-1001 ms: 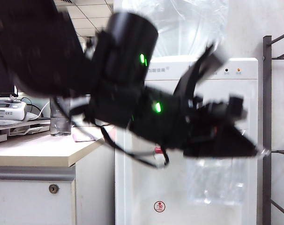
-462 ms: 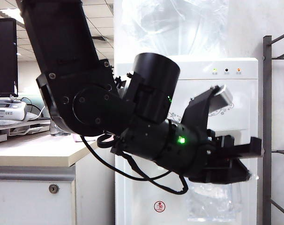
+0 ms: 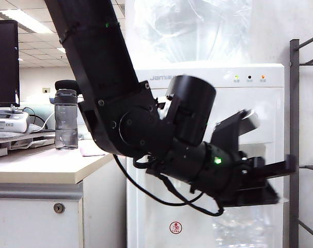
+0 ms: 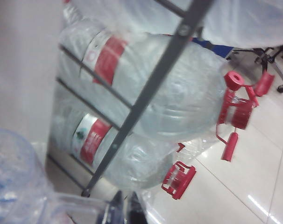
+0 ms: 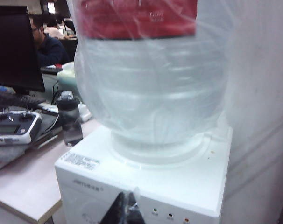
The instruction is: Pick up the plastic mug from the left desk, go to the cold water outlet of the water dispenser, press the vertical switch to get some water, then put the mug back on the desk.
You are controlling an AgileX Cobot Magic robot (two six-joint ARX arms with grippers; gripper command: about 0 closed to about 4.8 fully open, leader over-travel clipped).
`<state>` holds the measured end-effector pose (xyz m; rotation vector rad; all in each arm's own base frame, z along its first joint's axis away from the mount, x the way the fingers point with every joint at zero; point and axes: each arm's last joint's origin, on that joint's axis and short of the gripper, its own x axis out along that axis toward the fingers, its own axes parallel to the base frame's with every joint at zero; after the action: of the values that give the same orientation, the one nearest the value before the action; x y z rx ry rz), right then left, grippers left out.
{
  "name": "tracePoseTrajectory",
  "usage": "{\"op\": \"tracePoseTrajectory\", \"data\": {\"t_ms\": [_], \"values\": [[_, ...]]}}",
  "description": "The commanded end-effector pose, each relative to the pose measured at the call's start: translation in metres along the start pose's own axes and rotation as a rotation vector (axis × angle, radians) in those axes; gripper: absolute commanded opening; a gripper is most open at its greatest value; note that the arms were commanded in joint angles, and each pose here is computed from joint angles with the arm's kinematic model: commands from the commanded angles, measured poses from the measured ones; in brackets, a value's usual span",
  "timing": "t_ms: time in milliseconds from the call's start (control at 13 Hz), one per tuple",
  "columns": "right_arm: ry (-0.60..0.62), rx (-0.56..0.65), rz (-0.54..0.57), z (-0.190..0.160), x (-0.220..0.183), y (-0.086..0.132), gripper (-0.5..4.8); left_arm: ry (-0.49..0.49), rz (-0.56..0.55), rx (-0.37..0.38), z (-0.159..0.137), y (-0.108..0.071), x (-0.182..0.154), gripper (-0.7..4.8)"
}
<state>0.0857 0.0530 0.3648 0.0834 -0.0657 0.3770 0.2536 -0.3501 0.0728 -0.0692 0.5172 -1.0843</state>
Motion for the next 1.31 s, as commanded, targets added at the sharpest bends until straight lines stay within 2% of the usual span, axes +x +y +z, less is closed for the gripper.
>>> {"op": "tracePoseTrajectory", "data": {"t_ms": [77, 385, 616, 847, 1001, 1078, 1232, 1309], "values": [[-0.020, 0.008, 0.001, 0.003, -0.003, -0.001, -0.05, -0.039, 0.012, -0.011, 0.008, 0.011, -0.002, -0.06], [-0.018, 0.008, 0.001, 0.003, -0.002, -0.001, -0.05, -0.016, 0.024, -0.026, 0.002, 0.020, 0.002, -0.06], [-0.015, 0.008, 0.002, 0.002, -0.002, -0.001, -0.05, -0.016, 0.015, -0.026, 0.017, 0.021, 0.019, -0.06], [-0.020, 0.009, 0.009, 0.003, -0.004, -0.001, -0.05, -0.028, 0.036, -0.049, 0.015, 0.024, 0.027, -0.06], [-0.013, 0.007, 0.008, 0.002, -0.004, -0.001, -0.05, -0.090, 0.026, 0.003, 0.021, 0.023, 0.027, -0.06], [-0.012, 0.007, 0.004, 0.002, -0.004, -0.001, -0.05, -0.104, 0.029, 0.060, 0.021, 0.022, 0.027, -0.06], [-0.012, 0.006, 0.003, 0.002, -0.004, -0.001, -0.05, -0.167, 0.069, 0.070, 0.017, 0.019, 0.023, -0.06], [-0.012, 0.006, 0.001, 0.002, -0.004, -0.001, -0.05, -0.165, 0.068, 0.070, 0.014, 0.019, 0.022, -0.06]]}}
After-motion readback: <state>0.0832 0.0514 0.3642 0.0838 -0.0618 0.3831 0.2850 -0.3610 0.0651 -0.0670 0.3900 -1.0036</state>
